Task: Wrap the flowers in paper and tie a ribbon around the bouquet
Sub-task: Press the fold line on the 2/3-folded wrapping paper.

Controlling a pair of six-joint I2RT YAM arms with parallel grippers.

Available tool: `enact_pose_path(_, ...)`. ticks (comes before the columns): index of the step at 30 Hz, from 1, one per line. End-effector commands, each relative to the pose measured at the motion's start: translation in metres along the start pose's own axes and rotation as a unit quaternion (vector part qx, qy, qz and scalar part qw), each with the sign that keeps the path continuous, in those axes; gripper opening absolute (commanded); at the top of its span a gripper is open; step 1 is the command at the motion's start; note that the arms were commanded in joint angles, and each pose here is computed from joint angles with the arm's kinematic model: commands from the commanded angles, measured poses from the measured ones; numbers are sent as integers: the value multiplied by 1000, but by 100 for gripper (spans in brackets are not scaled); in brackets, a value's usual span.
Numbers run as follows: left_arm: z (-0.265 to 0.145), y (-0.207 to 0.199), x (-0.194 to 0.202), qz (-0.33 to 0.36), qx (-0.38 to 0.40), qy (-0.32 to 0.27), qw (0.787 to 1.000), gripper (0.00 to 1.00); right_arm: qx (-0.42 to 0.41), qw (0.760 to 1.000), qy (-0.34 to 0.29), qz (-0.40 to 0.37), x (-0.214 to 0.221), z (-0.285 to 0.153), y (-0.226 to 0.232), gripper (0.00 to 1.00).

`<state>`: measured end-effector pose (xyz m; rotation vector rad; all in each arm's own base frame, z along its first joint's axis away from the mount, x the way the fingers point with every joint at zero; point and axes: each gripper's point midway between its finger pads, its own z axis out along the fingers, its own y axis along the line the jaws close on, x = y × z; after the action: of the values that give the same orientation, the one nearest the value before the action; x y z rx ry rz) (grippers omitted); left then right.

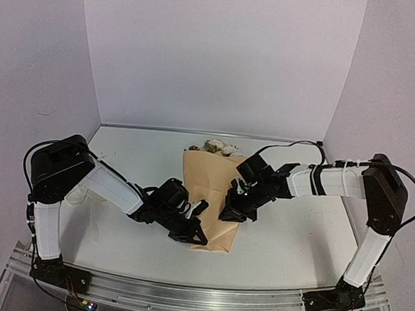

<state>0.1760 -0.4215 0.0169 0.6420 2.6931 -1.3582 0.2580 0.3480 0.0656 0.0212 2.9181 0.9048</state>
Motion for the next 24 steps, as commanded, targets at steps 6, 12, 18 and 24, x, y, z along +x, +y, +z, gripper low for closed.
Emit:
enact_pose_path(6, 1, -6, -2, 10, 13, -7, 1000, 4, -1, 1000, 1, 18, 18, 33, -12, 10)
enact_pose_path(12, -4, -16, -6, 18, 23, -13, 999, 4, 37, 999, 6, 27, 30, 47, -48, 9)
enact_pose_path(18, -15, -19, -22, 13, 31, -31, 999, 8, 48, 998, 10, 34, 34, 54, -60, 8)
enact_pose_path(24, -24, 18, -24, -48, 26, -39, 998, 8, 51, 998, 10, 34, 35, 54, -62, 8)
